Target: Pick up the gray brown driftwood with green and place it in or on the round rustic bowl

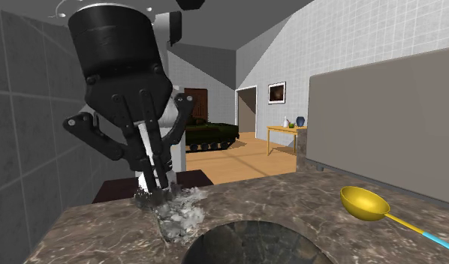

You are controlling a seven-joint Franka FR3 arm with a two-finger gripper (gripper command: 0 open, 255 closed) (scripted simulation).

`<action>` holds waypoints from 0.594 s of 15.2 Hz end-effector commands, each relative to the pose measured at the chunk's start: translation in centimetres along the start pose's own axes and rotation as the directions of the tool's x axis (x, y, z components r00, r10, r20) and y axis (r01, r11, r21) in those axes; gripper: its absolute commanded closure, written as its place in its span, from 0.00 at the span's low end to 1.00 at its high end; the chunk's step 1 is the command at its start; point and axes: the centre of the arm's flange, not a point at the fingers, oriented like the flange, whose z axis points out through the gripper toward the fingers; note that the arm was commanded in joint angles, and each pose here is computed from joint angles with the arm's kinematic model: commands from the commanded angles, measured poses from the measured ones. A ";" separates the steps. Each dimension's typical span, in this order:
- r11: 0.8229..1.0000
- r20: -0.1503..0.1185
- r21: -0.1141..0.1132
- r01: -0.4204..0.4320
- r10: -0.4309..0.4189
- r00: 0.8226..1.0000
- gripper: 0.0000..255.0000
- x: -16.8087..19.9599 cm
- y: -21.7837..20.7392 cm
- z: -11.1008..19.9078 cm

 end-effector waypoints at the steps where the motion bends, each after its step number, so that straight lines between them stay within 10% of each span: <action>1: 1.000 0.000 0.000 -0.001 0.001 1.000 1.00 1.1 -2.3 0.7; 9: 1.000 0.000 0.000 -0.001 0.001 1.000 1.00 4.0 -10.7 2.8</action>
